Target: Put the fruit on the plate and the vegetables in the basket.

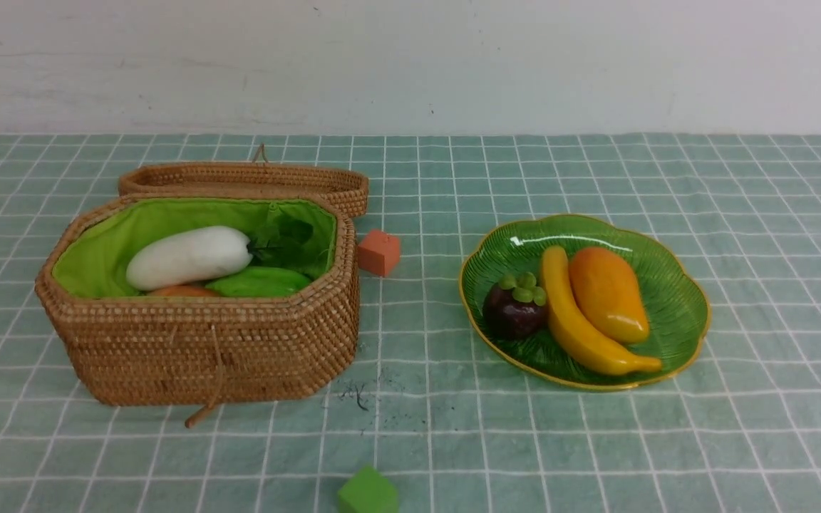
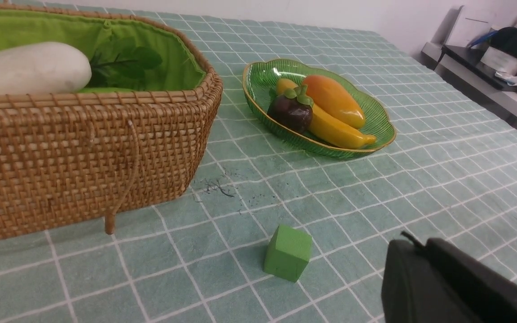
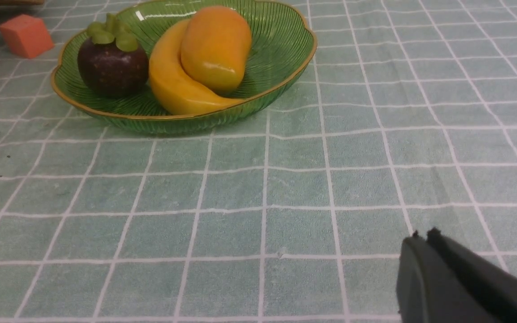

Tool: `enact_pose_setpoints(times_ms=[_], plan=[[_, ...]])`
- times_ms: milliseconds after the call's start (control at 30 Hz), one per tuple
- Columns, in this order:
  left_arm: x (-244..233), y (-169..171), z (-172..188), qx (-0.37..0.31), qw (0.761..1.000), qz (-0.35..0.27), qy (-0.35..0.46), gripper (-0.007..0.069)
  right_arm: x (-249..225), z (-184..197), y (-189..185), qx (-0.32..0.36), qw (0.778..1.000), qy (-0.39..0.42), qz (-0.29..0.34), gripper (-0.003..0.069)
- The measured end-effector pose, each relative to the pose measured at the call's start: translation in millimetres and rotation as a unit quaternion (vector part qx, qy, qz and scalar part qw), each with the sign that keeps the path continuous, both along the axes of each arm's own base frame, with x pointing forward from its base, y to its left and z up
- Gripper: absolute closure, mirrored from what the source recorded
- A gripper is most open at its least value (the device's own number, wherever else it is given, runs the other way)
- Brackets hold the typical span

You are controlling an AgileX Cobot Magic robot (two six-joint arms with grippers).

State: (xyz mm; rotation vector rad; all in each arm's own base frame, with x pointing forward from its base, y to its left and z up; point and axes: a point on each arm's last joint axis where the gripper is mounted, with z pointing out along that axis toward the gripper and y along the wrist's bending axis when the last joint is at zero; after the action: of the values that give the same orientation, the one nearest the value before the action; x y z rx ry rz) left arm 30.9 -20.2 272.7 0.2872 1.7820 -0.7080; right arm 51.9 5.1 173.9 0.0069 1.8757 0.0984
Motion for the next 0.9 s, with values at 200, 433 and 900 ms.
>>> enact_pose_setpoints(times_ms=[200,433,900], plan=[[5,0,-6,0.014,0.999,0.030,-0.024,0.0596,0,0,0,0.000,1.000,0.000,0.000,0.0666],[16,9,-33,-0.017,0.973,0.205,-0.108,0.0638,0,0,0,0.000,1.000,0.000,0.000,0.0659],[21,17,-104,0.044,0.953,0.293,0.057,0.0638,0,0,0,0.000,1.000,-0.001,0.000,0.0654]])
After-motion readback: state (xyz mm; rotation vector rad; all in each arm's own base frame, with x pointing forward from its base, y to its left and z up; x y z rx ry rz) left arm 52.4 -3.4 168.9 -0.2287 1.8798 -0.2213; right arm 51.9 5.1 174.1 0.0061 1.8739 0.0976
